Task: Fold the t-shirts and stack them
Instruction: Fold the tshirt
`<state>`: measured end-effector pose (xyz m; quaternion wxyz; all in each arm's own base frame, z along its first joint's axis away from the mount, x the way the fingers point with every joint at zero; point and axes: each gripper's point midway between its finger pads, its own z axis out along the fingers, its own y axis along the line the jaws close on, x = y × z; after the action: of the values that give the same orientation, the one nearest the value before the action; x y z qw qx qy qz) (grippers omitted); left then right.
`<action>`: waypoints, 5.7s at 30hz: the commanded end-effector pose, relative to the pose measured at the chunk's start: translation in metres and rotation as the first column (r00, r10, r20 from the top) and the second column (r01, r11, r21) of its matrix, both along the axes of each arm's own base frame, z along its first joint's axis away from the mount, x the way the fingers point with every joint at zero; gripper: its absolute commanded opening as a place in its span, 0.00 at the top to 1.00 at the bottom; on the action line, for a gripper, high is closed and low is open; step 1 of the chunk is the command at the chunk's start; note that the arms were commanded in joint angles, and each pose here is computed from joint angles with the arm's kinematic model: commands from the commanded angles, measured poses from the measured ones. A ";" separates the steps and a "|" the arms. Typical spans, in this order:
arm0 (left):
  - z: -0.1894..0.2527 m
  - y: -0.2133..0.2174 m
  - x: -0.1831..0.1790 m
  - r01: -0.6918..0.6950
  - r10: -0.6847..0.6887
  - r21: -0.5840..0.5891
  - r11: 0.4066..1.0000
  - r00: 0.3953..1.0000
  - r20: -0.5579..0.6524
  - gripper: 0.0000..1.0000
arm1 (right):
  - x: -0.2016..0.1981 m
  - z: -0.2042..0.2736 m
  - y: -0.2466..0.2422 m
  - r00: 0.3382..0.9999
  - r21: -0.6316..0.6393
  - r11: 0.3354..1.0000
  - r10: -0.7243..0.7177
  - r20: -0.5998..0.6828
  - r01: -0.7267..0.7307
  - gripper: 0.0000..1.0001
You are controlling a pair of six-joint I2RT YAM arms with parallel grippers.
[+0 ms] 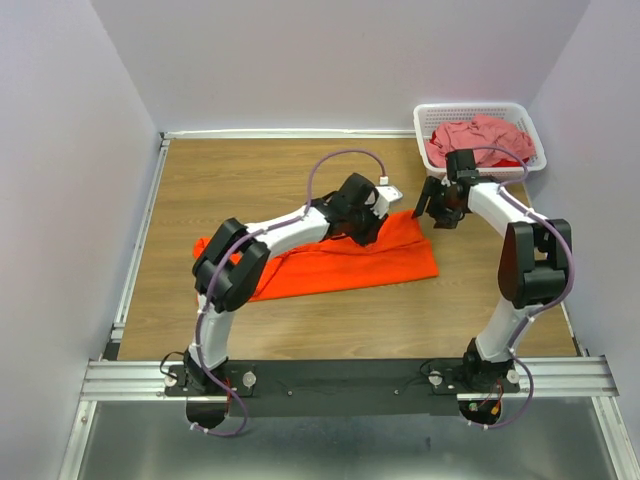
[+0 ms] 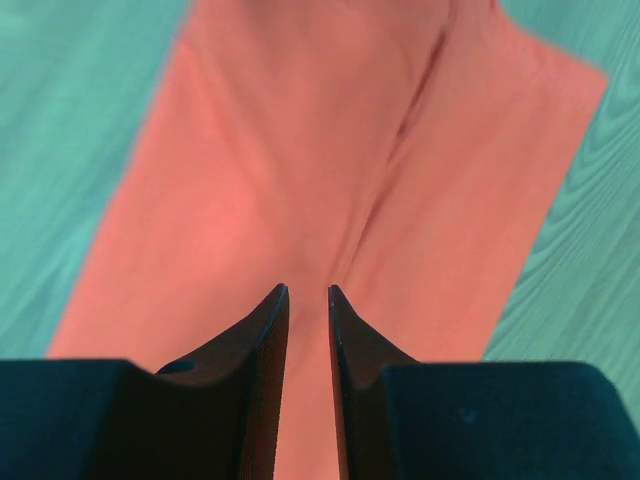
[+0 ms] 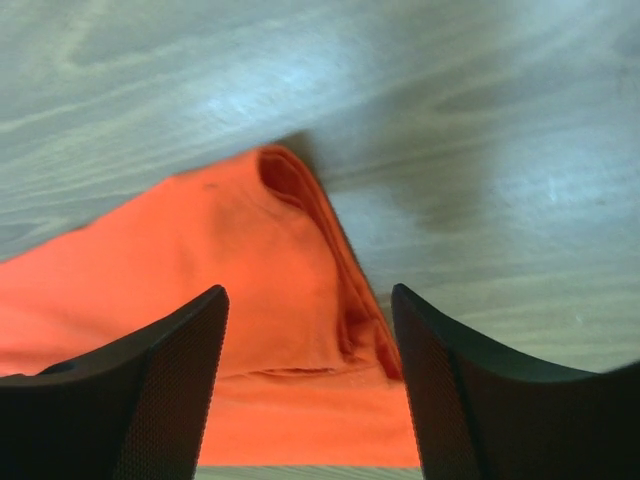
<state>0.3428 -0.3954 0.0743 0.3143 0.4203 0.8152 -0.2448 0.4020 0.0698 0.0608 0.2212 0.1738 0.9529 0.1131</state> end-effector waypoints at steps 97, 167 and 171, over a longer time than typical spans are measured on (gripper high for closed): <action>-0.009 0.095 -0.077 -0.130 0.108 -0.058 0.990 0.952 -0.285 0.62 | 0.004 0.041 0.061 0.918 0.061 0.934 0.333 0.215 -0.353 0.20; 0.069 0.346 0.197 -0.932 0.932 -0.025 0.361 0.360 0.033 0.61 | -0.152 0.004 0.135 0.681 -0.225 0.643 0.675 -0.285 -0.732 0.17; 0.036 0.314 0.161 -0.898 0.899 0.052 0.437 0.437 -0.019 0.61 | -0.156 -0.009 0.137 0.637 -0.190 0.612 0.698 -0.326 -0.768 0.17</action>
<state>0.5260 -0.0600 0.1317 0.3949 -0.0851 0.9143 -0.0290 0.2489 0.2201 0.0644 0.0991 -0.2356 0.9653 0.0540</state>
